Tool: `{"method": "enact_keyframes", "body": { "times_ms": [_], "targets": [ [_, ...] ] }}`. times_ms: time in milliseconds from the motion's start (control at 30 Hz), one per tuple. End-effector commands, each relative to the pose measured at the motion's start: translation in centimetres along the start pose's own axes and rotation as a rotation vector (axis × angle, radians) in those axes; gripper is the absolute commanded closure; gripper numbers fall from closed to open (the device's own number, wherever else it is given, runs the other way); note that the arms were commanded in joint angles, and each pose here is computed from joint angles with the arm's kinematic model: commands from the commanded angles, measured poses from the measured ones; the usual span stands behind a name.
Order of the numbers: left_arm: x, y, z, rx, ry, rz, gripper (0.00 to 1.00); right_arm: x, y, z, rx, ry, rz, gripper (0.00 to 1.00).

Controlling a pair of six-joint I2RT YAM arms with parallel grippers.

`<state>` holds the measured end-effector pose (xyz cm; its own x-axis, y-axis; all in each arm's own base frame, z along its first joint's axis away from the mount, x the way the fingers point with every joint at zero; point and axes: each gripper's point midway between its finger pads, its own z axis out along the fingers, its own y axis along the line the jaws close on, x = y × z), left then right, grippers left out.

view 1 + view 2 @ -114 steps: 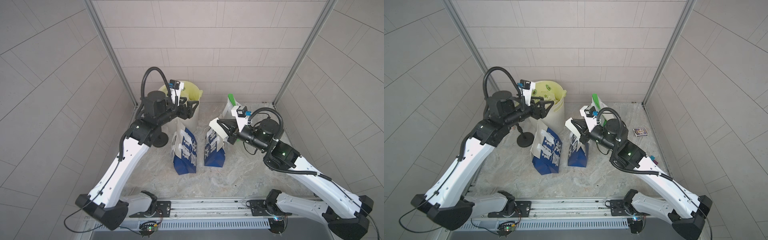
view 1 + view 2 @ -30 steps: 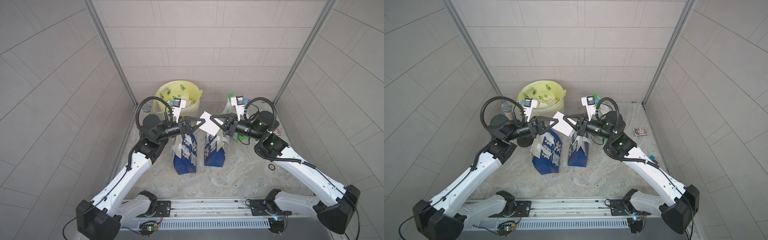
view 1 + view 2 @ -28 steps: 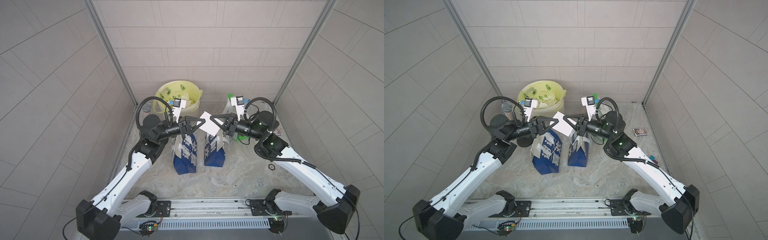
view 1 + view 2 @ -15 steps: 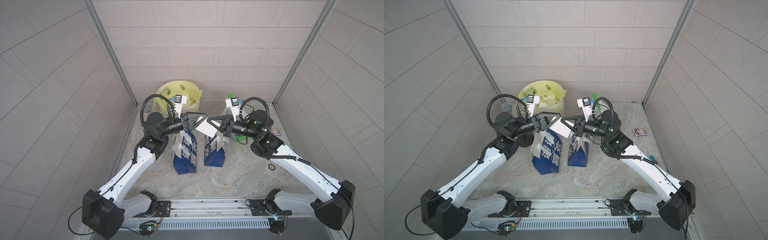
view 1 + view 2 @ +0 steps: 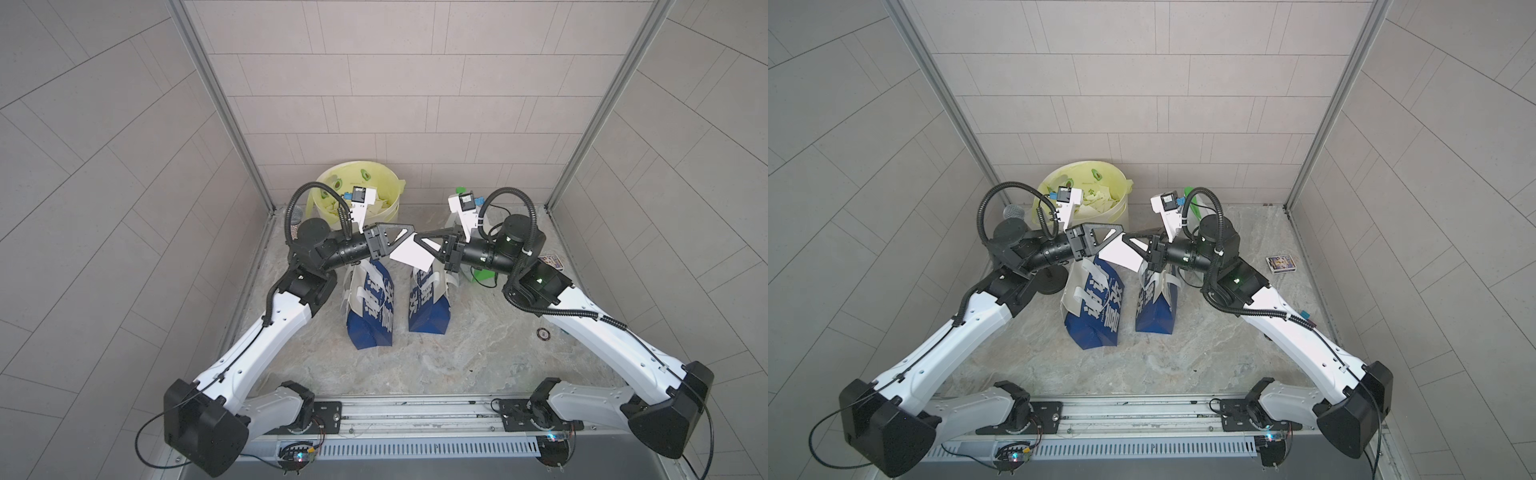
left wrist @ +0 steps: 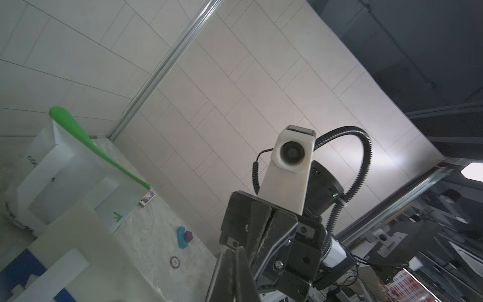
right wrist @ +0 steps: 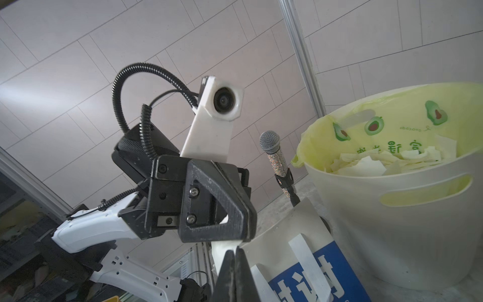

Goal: Shred takeout receipts and throw away
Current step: Shred the takeout receipt, then place the takeout receipt in the trash bin.

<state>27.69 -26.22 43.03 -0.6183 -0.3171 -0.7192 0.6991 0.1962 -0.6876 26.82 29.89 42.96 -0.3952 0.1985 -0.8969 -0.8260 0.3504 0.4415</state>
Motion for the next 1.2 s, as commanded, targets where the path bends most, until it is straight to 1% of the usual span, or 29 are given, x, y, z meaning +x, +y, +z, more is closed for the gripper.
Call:
{"method": "enact_keyframes", "body": {
  "times_ms": [0, 100, 167, 267, 333, 400, 500, 633, 700, 767, 900, 1000, 1133, 1167],
  "targets": [
    [0.2, 3.6, -1.7, -0.293, 0.03, 0.032, 1.0, -2.0, -0.8, -0.4, 0.109, -0.059, -0.212, 1.0],
    [0.0, 6.0, -2.4, -0.452, 0.043, -0.017, 1.0, -3.3, -0.3, -0.3, 0.124, -0.116, -0.326, 1.0],
    [0.0, 7.1, -2.5, -0.516, 0.052, -0.054, 1.0, -4.0, 0.7, -0.4, 0.087, -0.161, -0.357, 1.0],
    [-0.5, 8.2, -2.8, -0.583, 0.032, -0.057, 1.0, -5.3, 2.9, -1.0, -0.015, -0.254, -0.338, 1.0],
    [-1.4, 8.6, -3.1, -0.623, 0.007, -0.018, 1.0, -6.1, 3.9, -1.6, -0.06, -0.308, -0.297, 1.0],
    [-2.7, 8.7, -3.1, -0.656, -0.01, 0.042, 1.0, -6.6, 4.1, -2.1, -0.07, -0.334, -0.273, 1.0],
    [-5.8, 8.6, -3.0, -0.715, -0.046, 0.153, 1.0, -6.6, 3.0, -2.6, -0.002, -0.348, -0.264, 1.0],
    [-10.3, 8.7, -1.8, -0.768, -0.109, 0.311, 1.0, -5.7, 0.1, -3.0, 0.162, -0.315, -0.278, 1.0],
    [-12.1, 10.2, -1.0, -0.823, -0.128, 0.368, 1.0, -5.0, -1.4, -3.1, 0.241, -0.281, -0.279, 1.0],
    [-13.3, 12.4, -0.4, -0.887, -0.135, 0.399, 1.0, -4.7, -2.2, -3.4, 0.282, -0.273, -0.274, 1.0],
    [-15.5, 16.7, 0.3, -1.029, -0.138, 0.46, 1.0, -4.7, -2.0, -3.9, 0.29, -0.272, -0.276, 1.0],
    [-16.3, 20.0, 0.3, -1.129, -0.128, 0.484, 1.0, -4.6, -1.9, -4.4, 0.301, -0.265, -0.288, 1.0],
    [-16.7, 23.1, 0.0, -1.214, -0.125, 0.497, 1.0, -4.8, -1.7, -5.2, 0.327, -0.267, -0.317, 1.0],
    [-16.8, 23.6, -0.1, -1.222, -0.118, 0.498, 0.95, -4.9, -1.6, -5.5, 0.334, -0.267, -0.326, 1.0]
  ]
}}
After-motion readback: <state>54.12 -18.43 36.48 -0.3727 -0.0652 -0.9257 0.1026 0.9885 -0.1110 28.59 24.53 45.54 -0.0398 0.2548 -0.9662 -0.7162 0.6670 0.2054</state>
